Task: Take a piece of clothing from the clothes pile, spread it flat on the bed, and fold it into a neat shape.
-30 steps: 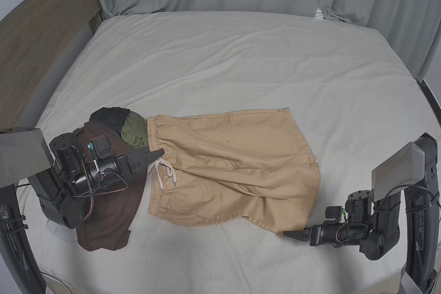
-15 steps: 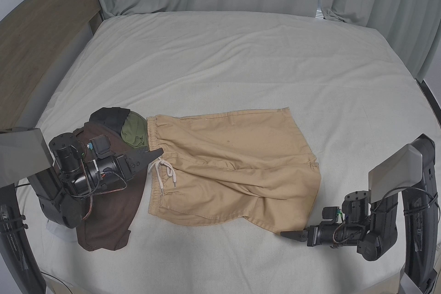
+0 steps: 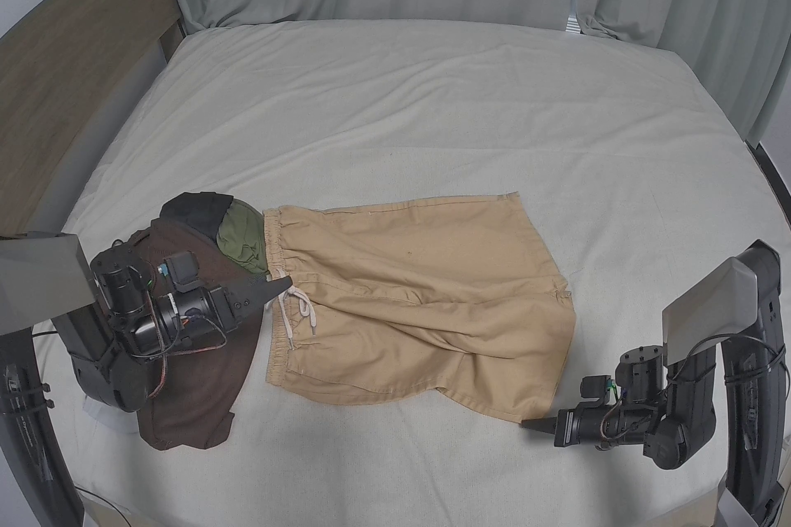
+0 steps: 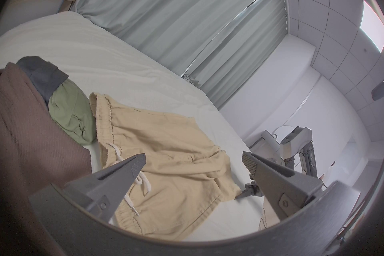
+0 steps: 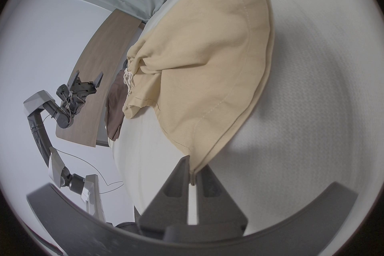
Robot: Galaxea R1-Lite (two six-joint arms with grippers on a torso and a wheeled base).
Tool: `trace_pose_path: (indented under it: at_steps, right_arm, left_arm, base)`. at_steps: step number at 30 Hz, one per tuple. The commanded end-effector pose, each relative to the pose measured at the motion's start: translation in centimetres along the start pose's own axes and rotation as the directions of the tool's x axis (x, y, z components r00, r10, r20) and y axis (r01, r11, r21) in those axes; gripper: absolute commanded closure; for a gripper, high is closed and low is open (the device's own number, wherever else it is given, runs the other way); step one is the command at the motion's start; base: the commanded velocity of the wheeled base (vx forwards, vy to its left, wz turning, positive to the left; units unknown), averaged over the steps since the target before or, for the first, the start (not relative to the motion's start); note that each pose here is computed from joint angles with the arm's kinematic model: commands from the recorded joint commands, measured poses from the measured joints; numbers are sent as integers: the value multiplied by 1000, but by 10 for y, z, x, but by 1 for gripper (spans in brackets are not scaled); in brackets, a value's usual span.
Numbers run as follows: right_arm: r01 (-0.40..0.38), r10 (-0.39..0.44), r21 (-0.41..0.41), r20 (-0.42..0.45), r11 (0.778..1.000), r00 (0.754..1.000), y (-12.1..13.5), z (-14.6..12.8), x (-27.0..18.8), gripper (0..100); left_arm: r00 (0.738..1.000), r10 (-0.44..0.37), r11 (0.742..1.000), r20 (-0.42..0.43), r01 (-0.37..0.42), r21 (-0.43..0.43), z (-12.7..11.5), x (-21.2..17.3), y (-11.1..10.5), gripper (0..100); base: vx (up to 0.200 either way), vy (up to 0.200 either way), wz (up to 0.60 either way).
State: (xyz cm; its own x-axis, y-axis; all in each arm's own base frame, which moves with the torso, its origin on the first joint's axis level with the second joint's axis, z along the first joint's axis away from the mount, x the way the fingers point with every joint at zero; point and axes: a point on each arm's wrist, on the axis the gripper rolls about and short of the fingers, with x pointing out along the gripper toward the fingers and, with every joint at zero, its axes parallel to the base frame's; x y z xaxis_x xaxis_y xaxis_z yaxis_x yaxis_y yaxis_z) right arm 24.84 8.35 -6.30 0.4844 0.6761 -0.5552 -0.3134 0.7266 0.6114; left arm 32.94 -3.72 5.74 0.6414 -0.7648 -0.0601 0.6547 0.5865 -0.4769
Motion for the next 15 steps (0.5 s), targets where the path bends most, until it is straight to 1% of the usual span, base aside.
trace_pose_path:
  at_steps: [1,4,10,11,15]
  right_arm:
    - [-1,1,-4,9,1000,1000,1,1,-1,100]
    - [-1,1,-6,9,1000,1000,1,1,-1,100]
    - [11,-11,-5,12,1000,1000,1,1,-2,100]
    - [12,-12,-6,14,1000,1000,1,2,-1,100]
    - [19,-19,-5,16,1000,1000,0,1,-2,100]
  left_arm:
    - [999,12,999,-37,-14,-45,-13,-7,10,0]
    - [998,21,997,-63,-25,-72,-22,-12,17,0]
    - [992,51,994,-113,-61,-91,-44,-17,33,0]
    - [992,51,994,-114,-62,-90,-45,-17,34,0]
    - [985,62,992,-162,-79,-103,-63,-21,36,0]
  base:
    - [0,0,0]
    - [0,0,0]
    - [0,0,0]
    - [0,0,0]
    - [0,0,0]
